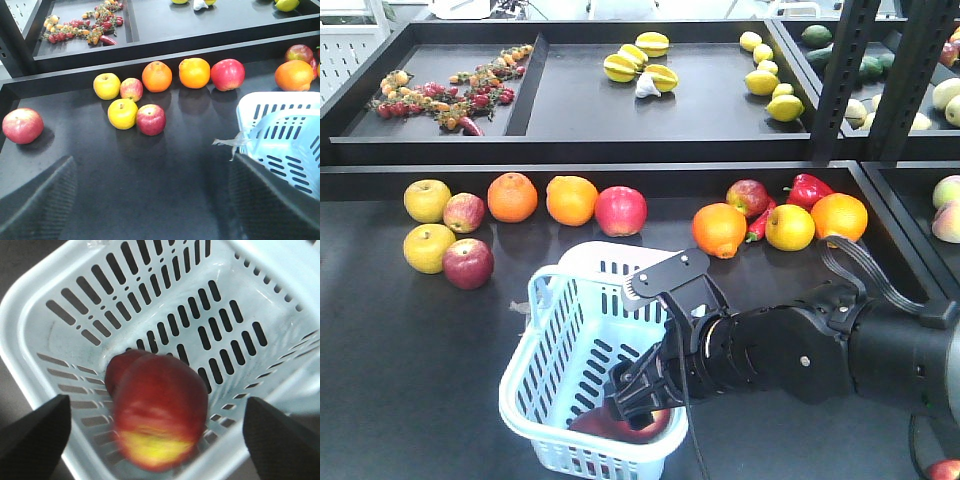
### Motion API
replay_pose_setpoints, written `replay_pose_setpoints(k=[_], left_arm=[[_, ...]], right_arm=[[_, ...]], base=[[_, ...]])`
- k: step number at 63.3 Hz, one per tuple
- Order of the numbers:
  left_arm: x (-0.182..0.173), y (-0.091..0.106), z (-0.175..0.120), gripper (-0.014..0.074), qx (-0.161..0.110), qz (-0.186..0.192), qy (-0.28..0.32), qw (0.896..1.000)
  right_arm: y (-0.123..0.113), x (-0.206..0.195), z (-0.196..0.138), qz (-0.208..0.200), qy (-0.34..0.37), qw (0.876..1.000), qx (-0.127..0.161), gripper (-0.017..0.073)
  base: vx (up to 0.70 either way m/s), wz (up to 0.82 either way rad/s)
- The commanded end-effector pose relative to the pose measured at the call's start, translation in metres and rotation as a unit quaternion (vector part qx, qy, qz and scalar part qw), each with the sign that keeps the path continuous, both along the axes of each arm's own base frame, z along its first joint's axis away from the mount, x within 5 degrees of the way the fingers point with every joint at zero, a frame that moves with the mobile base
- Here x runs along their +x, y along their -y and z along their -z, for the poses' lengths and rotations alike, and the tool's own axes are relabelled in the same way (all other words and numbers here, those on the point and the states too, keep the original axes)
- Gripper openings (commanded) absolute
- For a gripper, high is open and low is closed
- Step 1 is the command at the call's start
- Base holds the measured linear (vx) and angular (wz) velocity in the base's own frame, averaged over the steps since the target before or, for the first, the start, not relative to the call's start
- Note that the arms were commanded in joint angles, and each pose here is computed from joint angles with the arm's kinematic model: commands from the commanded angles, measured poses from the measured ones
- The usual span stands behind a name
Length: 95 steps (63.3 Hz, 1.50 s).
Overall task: Pick three apples into basket with both arms
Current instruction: 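Carry the apple over the basket and release it inside, then reach the right gripper to the third red apple and grasp it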
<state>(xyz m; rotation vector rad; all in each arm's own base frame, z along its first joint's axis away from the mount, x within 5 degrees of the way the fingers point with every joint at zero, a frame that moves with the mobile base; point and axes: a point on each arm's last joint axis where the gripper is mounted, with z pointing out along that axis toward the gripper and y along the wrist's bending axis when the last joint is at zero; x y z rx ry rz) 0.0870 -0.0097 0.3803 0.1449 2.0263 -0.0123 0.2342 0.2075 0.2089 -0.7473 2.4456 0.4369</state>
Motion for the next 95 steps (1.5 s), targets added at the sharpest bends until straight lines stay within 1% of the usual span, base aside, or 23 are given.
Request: replay_pose_setpoints(k=[1,8,13,18,22,25,29,36,44,51,62,65,72,80,85,89,95], left_arm=[[0.001,0.001,-0.013,0.0585,-0.008,0.007,0.04,0.999],[0.001,0.001,-0.013,0.0585,-0.008,0.007,0.04,0.999],[0.001,0.001,-0.013,0.0585,-0.008,0.007,0.04,0.999],[0.001,0.001,-0.013,0.0585,-0.008,0.007,0.04,0.999],[0.001,0.001,-0.013,0.0585,-0.008,0.007,0.04,0.999],[0.001,0.001,-0.013,0.0585,-0.008,0.007,0.04,0.999],[0.001,0.001,-0.013,0.0585,-0.008,0.007,0.04,0.999],[0.001,0.001,-0.013,0.0585,-0.008,0.007,0.04,0.999],[0.001,0.001,-0.013,0.0585,-0.008,0.007,0.04,0.999],[0.001,0.001,-0.013,0.0585,-0.008,0.007,0.04,0.999],[0.001,0.001,-0.013,0.0585,-0.008,0.007,0.04,0.999],[0.001,0.001,-0.013,0.0585,-0.008,0.007,0.04,0.999],[0.001,0.001,-0.013,0.0585,-0.008,0.007,0.04,0.999],[0.001,0.001,-0.013,0.0585,-0.008,0.007,0.04,0.999],[0.001,0.001,-0.013,0.0585,-0.008,0.007,0.04,0.999],[0.001,0.001,-0.013,0.0585,-0.008,0.007,0.04,0.999],[0.001,0.001,-0.013,0.0585,-0.008,0.007,0.04,0.999]], right_arm=[[-0.002,0.005,-0.021,0.008,0.044,0.998,0.035,0.0694],[0.0,0.002,-0.023,0.006,0.037,0.999,0.031,0.0689],[0.004,-0.003,-0.03,0.0,0.031,0.999,0.026,0.0686],[0.01,-0.011,-0.039,-0.009,0.025,1.0,0.016,0.068],[0.017,-0.015,-0.047,-0.006,0.025,1.0,0.007,0.0676],[0.027,-0.015,-0.052,0.01,0.022,1.0,0.002,0.0673],[0.043,-0.012,-0.056,0.034,0.013,0.999,-0.013,0.0671],[0.08,0.002,-0.056,0.09,-0.006,0.995,-0.038,0.0668],[0.124,0.013,-0.051,0.152,-0.047,0.985,-0.067,0.066],[0.159,0.016,-0.048,0.208,-0.083,0.971,-0.081,0.0648],[0.204,0.013,-0.044,0.276,-0.122,0.948,-0.105,0.0631],[0.214,0.01,-0.041,0.294,-0.129,0.941,-0.107,0.063],[0.231,-0.004,-0.023,0.327,-0.159,0.926,-0.105,0.0626],[0.24,-0.022,-0.003,0.354,-0.174,0.913,-0.102,0.0623],[0.244,-0.029,0.003,0.367,-0.176,0.908,-0.1,0.062],[0.245,-0.032,0.003,0.372,-0.174,0.906,-0.099,0.0619],[0.251,-0.032,0.002,0.387,-0.16,0.902,-0.103,0.0617]], base=[[0.0,0.0],[0.0,0.0],[0.0,0.0],[0.0,0.0],[0.0,0.0],[0.0,0.0],[0.0,0.0],[0.0,0.0],[0.0,0.0],[0.0,0.0],[0.0,0.0],[0.0,0.0],[0.0,0.0],[0.0,0.0],[0.0,0.0],[0.0,0.0],[0.0,0.0]])
